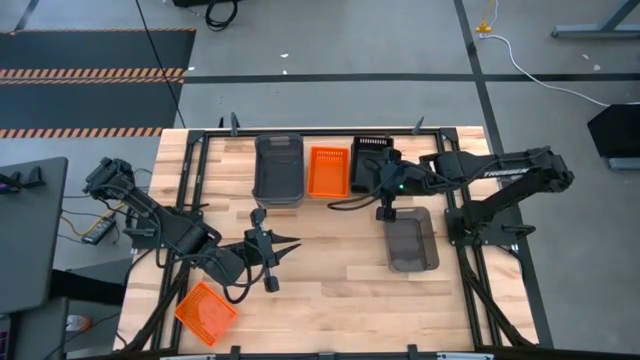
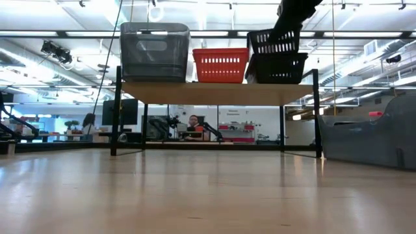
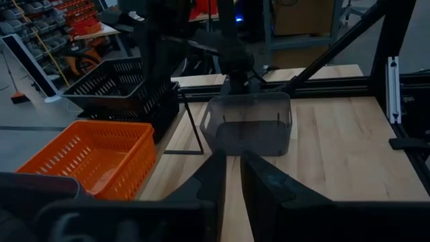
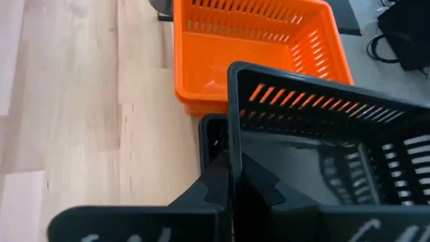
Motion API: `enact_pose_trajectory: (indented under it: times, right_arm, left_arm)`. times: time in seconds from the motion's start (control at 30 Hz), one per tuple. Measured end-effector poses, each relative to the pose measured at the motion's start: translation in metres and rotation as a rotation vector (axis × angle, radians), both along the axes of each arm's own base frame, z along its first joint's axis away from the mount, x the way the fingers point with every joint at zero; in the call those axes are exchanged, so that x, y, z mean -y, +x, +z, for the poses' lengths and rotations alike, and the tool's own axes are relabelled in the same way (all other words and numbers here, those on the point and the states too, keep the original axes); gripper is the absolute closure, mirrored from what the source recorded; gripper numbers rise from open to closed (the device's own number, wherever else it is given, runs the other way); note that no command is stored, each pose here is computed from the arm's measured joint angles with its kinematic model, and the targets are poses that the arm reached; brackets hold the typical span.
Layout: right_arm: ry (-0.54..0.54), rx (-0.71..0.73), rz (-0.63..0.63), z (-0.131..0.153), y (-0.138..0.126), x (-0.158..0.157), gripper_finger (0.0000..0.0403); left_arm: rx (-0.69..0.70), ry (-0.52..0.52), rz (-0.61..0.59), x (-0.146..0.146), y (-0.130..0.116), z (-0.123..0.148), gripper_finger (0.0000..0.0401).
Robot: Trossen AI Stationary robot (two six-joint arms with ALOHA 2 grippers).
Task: Stack baskets on shelf by color
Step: Stack the black bin on the black bin on the shelf, then stack the gray bin on the gray bin on the shelf
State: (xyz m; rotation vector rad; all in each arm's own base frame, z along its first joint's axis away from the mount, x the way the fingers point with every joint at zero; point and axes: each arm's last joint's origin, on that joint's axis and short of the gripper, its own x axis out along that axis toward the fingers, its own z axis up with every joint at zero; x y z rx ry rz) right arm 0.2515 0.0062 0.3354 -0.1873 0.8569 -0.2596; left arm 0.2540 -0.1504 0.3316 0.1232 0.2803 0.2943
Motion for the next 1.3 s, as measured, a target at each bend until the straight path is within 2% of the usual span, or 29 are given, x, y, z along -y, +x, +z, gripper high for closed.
enact_pose_trajectory:
  times: [0.27,0.73,0.87,1.03,1.23,1.3]
  right_arm:
    - [-0.002,-0.028,-0.016,-0.002,-0.002,0.001,0.034]
    - [-0.034,-0.006,-0.074,0.001,-0.005,0.001,0.0212]
    - [0.017,0.024,-0.04,0.005,-0.01,-0.008,0.0199]
    - [0.093,0.03,0.033,0.009,-0.021,-0.028,0.0201]
    - [0.284,-0.114,0.078,-0.001,-0.035,-0.057,0.0208]
    - [0.309,-0.178,0.067,-0.008,-0.04,-0.068,0.021]
  left_arm:
    - [0.0,0.0,0.0,0.0,0.0,0.0,0.035]
    - [-0.005,0.003,0.0,0.0,0.0,0.0,0.0345]
    - [-0.01,0.007,0.001,0.0,0.0,-0.001,0.0349]
    - [-0.016,0.011,0.003,-0.001,0.0,-0.002,0.0348]
    - [-0.019,0.013,0.003,-0.001,0.0,-0.002,0.0344]
    - [-0.019,0.013,0.003,-0.001,0.0,-0.002,0.0347]
